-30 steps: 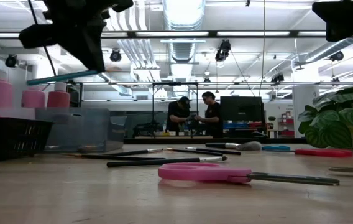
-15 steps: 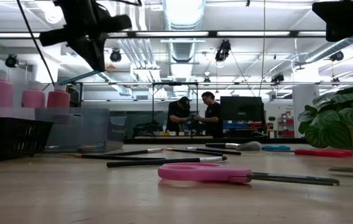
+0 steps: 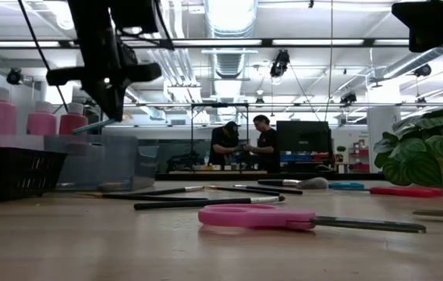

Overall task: Pick & Place Paint Supplies
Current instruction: Put the left blue brush into the black bin

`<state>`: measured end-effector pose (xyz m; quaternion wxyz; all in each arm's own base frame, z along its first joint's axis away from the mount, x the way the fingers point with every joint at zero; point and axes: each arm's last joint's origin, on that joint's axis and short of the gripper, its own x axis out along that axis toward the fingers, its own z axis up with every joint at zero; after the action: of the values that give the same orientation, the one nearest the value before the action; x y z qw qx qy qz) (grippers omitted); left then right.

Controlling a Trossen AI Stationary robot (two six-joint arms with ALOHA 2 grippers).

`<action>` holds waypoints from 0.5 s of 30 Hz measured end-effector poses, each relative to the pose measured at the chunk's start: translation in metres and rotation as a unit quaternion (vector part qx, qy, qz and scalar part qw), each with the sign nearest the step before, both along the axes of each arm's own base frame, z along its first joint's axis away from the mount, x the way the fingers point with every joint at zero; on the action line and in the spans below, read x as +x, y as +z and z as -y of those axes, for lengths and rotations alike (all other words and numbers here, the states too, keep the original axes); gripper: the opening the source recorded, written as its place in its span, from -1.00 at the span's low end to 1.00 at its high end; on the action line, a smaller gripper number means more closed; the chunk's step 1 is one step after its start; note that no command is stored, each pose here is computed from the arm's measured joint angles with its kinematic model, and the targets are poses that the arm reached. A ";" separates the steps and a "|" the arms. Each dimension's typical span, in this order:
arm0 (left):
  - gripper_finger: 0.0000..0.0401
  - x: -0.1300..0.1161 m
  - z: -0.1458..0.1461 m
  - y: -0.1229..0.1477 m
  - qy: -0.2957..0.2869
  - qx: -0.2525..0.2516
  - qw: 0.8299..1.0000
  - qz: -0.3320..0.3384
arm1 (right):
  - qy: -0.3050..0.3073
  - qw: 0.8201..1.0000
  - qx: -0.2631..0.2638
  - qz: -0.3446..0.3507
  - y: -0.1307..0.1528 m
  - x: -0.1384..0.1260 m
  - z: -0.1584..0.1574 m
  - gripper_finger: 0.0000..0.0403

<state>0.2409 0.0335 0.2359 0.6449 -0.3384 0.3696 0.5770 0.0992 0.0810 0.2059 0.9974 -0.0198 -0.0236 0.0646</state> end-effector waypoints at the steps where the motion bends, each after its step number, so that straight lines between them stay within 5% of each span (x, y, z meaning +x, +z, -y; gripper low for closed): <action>1: -0.89 -0.001 -0.001 -0.005 0.002 0.000 1.000 0.002 | 0.000 1.000 0.000 0.000 0.000 0.000 0.000 0.69; 15: -0.89 -0.017 -0.011 -0.057 0.027 -0.044 0.999 0.004 | 0.000 1.000 -0.001 0.000 0.000 0.000 0.000 0.69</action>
<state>0.2239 0.0442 0.1787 0.6154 -0.3785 0.3823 0.5760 0.0992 0.0810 0.2059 0.9974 -0.0204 -0.0237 0.0645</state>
